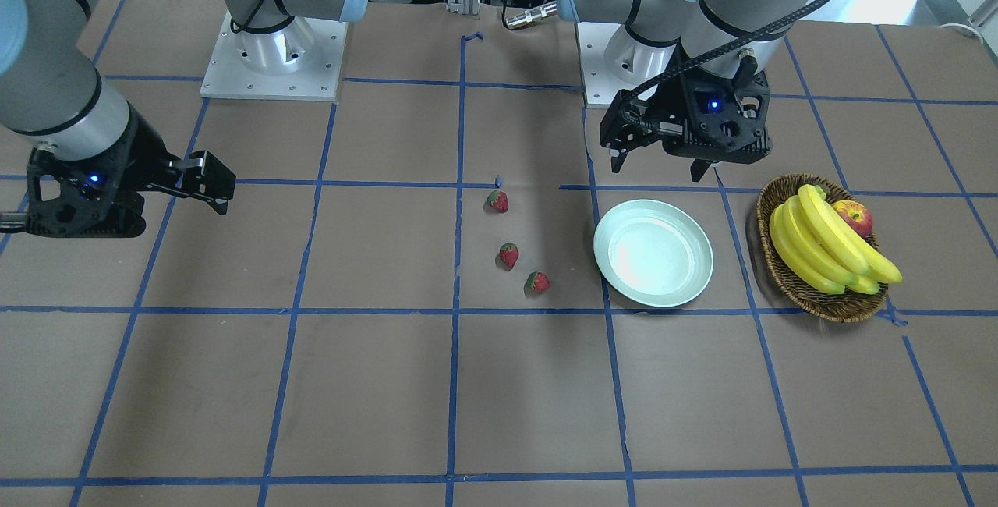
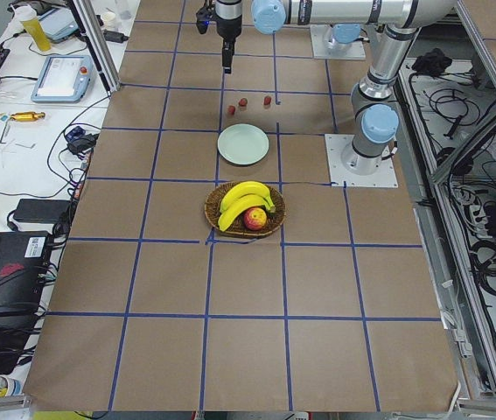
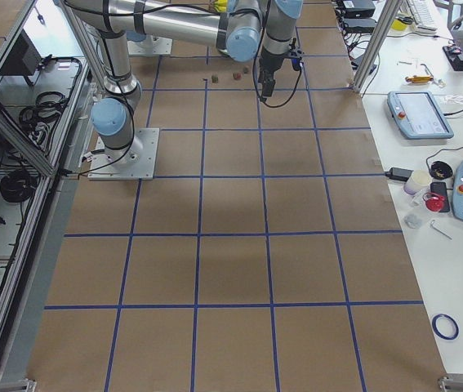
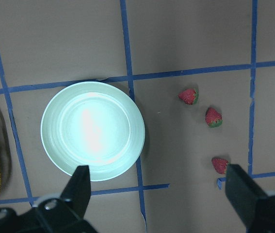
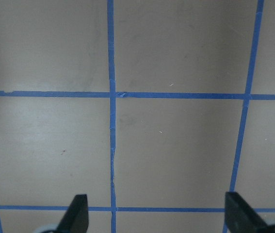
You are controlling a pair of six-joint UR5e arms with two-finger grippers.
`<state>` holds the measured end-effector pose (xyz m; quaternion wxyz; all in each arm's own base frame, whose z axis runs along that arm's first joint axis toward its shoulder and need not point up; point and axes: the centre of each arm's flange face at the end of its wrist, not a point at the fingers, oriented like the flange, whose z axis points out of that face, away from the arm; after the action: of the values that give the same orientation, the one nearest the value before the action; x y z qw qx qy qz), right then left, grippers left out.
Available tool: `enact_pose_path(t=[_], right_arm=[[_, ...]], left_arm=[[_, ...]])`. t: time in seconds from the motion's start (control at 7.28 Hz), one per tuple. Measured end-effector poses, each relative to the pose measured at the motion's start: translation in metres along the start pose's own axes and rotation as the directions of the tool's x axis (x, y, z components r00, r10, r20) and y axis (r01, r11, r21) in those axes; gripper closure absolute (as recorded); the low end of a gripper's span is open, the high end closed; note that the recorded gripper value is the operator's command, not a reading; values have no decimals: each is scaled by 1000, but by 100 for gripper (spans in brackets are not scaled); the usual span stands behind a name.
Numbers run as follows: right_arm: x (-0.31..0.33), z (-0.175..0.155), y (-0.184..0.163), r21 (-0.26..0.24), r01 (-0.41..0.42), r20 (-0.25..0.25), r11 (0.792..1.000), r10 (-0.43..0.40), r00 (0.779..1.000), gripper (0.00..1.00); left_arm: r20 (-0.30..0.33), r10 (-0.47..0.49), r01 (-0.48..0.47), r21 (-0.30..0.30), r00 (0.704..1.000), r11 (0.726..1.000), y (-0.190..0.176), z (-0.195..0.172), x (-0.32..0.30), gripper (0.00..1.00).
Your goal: Collect all strawberries into plate
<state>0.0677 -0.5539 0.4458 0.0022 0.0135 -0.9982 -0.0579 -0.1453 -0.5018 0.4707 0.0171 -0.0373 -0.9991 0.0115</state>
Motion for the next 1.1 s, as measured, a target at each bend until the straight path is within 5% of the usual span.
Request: enact_pose_path(t=[0.55,1.1], right_arm=[[-7,-43,24,52,22,-10,998,-21,1000,0],[-37,-39,48,71,71,-22,995,-70,997,0]], left_arm=[[0,-1,1,-1,1000,1000,0,1,0,0],[-1,-2,2,-5,1000,1000,-1,2,0,0]])
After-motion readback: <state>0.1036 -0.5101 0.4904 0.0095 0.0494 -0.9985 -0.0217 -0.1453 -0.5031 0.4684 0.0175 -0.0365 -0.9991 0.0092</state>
